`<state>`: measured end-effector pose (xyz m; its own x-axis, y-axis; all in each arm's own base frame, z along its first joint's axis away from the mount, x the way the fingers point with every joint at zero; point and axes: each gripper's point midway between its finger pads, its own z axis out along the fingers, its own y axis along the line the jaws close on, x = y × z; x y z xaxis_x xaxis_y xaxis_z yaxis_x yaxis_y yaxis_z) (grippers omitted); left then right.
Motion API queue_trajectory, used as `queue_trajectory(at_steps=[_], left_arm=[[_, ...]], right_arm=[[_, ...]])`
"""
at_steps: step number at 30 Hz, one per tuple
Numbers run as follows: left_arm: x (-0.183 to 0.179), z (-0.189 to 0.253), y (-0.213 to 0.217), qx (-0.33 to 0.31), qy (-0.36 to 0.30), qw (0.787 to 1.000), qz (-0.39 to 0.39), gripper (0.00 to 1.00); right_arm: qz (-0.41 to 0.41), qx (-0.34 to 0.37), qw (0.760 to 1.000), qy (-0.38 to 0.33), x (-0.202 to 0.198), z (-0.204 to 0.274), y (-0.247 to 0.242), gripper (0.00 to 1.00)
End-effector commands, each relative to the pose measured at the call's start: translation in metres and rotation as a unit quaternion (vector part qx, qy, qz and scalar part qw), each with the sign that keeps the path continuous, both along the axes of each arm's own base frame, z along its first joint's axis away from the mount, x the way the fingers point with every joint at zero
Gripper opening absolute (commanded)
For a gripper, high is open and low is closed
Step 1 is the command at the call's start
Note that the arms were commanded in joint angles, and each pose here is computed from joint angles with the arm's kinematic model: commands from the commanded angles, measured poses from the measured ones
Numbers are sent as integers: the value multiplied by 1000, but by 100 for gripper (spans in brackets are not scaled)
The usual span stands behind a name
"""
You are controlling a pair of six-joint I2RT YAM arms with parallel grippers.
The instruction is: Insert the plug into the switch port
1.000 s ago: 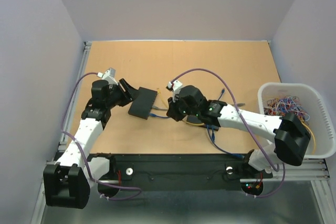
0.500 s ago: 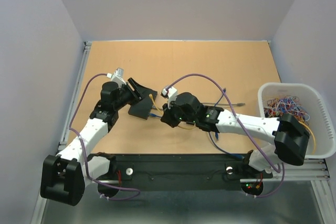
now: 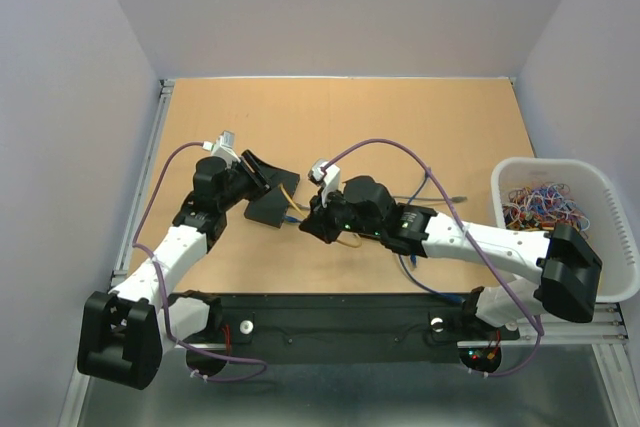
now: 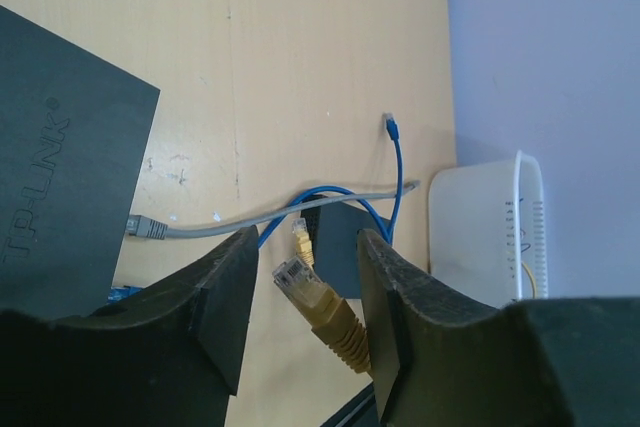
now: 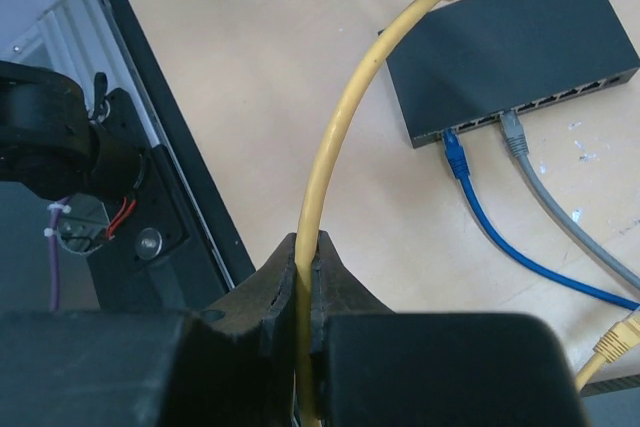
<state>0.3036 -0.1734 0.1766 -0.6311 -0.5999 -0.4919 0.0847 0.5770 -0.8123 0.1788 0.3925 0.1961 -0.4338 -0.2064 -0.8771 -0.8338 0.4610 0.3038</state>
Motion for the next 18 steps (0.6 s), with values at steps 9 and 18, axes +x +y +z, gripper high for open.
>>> queue_trajectory(at_steps=[9,18], left_arm=[[-3,21,-4,-13,-42,999,-11,12],[-9,21,6,31,-43,999,-1,0]], right_arm=[[21,43,999,2,-9,4,12,0],[-6,53,998,28,-6,0,12,54]])
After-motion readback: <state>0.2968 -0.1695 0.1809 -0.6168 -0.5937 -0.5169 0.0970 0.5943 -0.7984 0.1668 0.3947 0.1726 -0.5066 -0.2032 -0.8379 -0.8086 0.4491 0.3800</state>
